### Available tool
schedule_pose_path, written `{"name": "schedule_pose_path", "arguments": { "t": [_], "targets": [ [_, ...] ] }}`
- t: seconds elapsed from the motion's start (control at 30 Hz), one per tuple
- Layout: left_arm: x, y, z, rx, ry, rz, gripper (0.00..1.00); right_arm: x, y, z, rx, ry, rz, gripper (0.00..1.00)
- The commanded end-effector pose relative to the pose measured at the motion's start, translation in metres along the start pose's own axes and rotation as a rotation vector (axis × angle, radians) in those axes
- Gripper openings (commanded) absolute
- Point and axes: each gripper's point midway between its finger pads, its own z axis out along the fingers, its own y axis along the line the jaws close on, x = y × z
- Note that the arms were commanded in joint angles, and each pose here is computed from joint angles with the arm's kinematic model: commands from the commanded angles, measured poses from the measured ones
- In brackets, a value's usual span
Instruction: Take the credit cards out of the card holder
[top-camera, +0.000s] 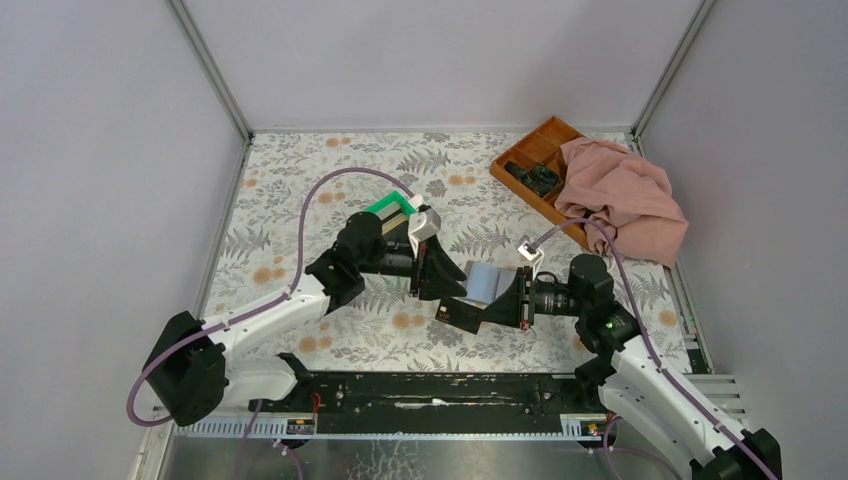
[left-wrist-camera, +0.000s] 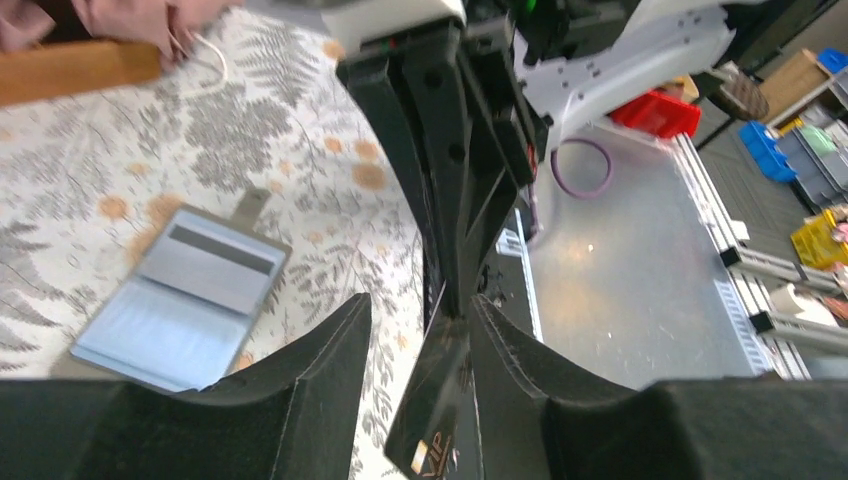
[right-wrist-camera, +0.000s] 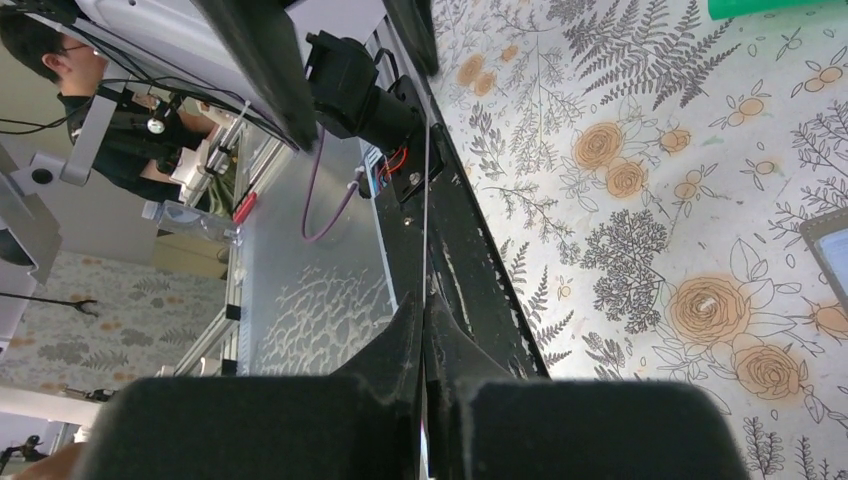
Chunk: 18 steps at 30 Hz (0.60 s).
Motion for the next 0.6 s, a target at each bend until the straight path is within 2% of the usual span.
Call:
{"name": "schedule_pose_path", "arguments": {
  "t": [0.0, 0.4, 0.57],
  "targets": [
    [0.025, -0.010, -0.004, 0.085, 0.105, -0.026, 0.47, -0.015, 0.017, -0.002, -0.013, -0.005, -0.086, 0.00],
    [0.050, -0.022, -0.003, 0.169, 0.170, -0.068, 0.28, -0.016, 0.015, 0.000, 0.001, 0.014, -0.090, 0.00],
    [0.058, -0.026, -0.002, 0.192, 0.191, -0.077, 0.26, -0.019, 0.016, 0.000, 0.001, 0.013, -0.098, 0.00]
  ]
}}
